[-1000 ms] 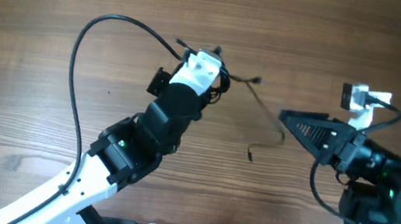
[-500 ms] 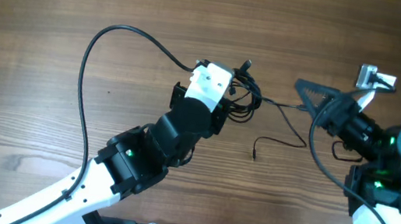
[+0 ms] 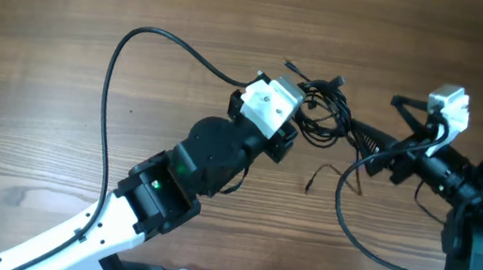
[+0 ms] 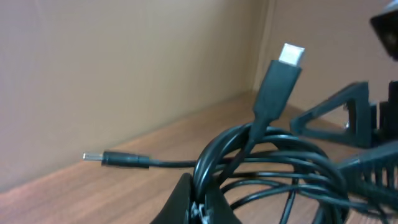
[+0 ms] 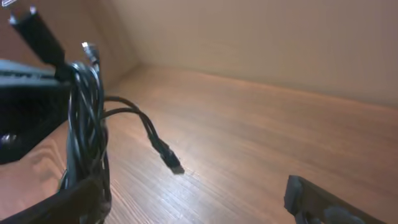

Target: Untangle cables

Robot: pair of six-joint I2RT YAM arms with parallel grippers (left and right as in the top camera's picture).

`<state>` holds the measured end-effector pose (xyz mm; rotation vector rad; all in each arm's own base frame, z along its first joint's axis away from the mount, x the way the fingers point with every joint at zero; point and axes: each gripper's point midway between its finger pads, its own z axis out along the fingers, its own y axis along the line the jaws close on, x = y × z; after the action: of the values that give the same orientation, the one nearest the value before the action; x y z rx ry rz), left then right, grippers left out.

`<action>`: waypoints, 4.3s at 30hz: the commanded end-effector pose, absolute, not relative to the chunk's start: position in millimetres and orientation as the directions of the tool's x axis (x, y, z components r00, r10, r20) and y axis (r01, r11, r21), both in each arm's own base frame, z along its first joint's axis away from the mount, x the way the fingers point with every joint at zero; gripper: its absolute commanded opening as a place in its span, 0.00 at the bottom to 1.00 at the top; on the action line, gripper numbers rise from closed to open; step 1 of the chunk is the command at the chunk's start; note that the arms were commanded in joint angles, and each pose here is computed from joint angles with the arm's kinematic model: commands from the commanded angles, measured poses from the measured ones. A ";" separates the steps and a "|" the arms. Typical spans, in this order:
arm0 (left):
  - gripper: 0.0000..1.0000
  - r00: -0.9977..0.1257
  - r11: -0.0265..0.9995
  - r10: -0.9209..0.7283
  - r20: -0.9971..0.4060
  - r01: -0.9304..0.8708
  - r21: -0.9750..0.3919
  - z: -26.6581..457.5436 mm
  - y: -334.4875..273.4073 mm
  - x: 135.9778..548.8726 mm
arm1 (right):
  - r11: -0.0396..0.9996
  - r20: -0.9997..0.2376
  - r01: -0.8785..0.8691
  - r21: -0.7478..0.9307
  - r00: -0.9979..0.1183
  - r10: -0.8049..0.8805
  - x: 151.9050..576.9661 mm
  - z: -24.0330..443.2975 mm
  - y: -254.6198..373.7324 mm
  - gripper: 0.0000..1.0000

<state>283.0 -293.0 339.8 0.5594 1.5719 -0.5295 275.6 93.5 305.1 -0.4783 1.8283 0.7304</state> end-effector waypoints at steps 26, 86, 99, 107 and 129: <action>0.04 0.002 0.769 -0.065 -0.998 0.638 -0.049 371.3 -298.9 274.5 | 0.448 -0.996 -0.894 0.032 -0.064 -0.055 200.9 356.9 134.9 0.36; 0.04 0.080 0.491 -0.171 -0.982 0.871 -0.014 406.8 -335.4 224.7 | 0.543 -0.984 -0.838 0.055 -0.138 -0.113 234.1 326.7 121.8 0.46; 0.04 0.095 0.440 -0.189 -0.977 0.898 0.002 412.8 -339.0 215.1 | 0.312 -0.983 -0.936 0.164 -0.181 -0.029 214.6 330.2 139.1 0.06; 0.04 -0.001 0.774 -0.239 -0.971 0.603 -0.191 396.2 -289.6 278.9 | 0.296 -0.982 -0.940 0.172 -0.186 -0.021 211.9 331.8 140.1 0.04; 0.04 -0.224 0.884 -0.287 -0.931 0.312 -0.348 332.9 -251.7 299.9 | 0.707 -0.901 -0.560 0.431 -0.311 0.303 302.7 364.9 84.4 0.25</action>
<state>295.3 -262.3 327.4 0.0711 1.7252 -0.5787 274.2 114.1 360.5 -0.5237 1.6188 0.9655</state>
